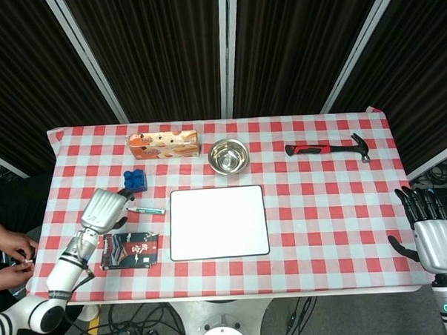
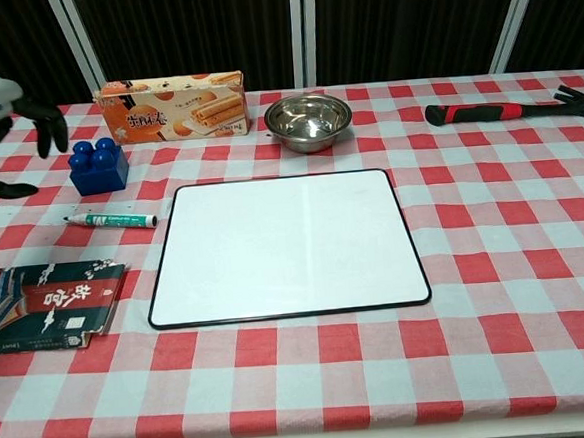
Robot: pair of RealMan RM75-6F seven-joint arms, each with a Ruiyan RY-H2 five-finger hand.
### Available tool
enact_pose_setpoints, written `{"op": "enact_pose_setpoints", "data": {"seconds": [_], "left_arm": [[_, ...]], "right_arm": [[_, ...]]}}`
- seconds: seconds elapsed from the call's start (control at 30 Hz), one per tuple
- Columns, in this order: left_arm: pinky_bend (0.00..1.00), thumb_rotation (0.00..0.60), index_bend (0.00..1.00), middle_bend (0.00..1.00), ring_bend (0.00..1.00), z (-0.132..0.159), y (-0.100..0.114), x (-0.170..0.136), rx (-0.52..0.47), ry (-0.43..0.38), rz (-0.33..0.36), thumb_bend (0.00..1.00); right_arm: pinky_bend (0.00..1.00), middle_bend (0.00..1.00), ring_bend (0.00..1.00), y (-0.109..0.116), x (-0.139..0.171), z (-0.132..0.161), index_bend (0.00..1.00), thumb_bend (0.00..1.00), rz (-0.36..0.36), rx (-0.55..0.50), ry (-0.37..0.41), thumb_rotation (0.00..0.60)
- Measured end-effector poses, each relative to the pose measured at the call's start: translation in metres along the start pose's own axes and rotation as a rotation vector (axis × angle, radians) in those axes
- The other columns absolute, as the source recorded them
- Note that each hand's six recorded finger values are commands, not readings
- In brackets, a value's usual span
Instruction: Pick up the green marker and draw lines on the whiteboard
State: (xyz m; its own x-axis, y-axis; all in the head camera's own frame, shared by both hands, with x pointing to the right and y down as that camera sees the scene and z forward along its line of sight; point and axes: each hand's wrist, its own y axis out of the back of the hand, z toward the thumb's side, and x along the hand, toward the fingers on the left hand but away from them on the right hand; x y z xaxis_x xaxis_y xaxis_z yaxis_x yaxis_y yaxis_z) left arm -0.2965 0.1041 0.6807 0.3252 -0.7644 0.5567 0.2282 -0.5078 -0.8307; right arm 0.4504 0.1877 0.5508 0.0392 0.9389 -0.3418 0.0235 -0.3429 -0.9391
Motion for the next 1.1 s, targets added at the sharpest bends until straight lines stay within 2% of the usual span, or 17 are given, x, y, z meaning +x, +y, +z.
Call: {"op": "enact_pose_setpoints", "data": {"seconds": [0.17,0.33,0.73,1.1], "left_arm": [[1.00,0.600,0.41,0.44,0.76,0.031,-0.017,0.029,0.030,-0.011,-0.056,0.26],[1.00,0.600,0.41,0.45,0.77,0.046,-0.032,0.044,0.068,0.000,-0.101,0.26],[1.00,0.600,0.44,0.48,0.77,0.057,-0.053,0.064,0.132,0.058,-0.168,0.30],[1.00,0.600,0.44,0.48,0.77,0.065,-0.060,0.071,0.148,0.053,-0.193,0.32]], "right_arm": [[0.00,0.07,0.00,-0.002,-0.001,-0.002,0.00,0.13,0.011,-0.001,-0.007,0.600],[0.00,0.07,0.00,-0.006,-0.003,-0.002,0.00,0.13,0.023,-0.004,-0.010,0.600],[0.00,0.07,0.00,-0.011,-0.003,-0.010,0.00,0.13,0.042,-0.017,-0.034,0.600],[0.00,0.07,0.00,-0.014,-0.002,-0.013,0.00,0.13,0.056,-0.021,-0.048,0.600]]}}
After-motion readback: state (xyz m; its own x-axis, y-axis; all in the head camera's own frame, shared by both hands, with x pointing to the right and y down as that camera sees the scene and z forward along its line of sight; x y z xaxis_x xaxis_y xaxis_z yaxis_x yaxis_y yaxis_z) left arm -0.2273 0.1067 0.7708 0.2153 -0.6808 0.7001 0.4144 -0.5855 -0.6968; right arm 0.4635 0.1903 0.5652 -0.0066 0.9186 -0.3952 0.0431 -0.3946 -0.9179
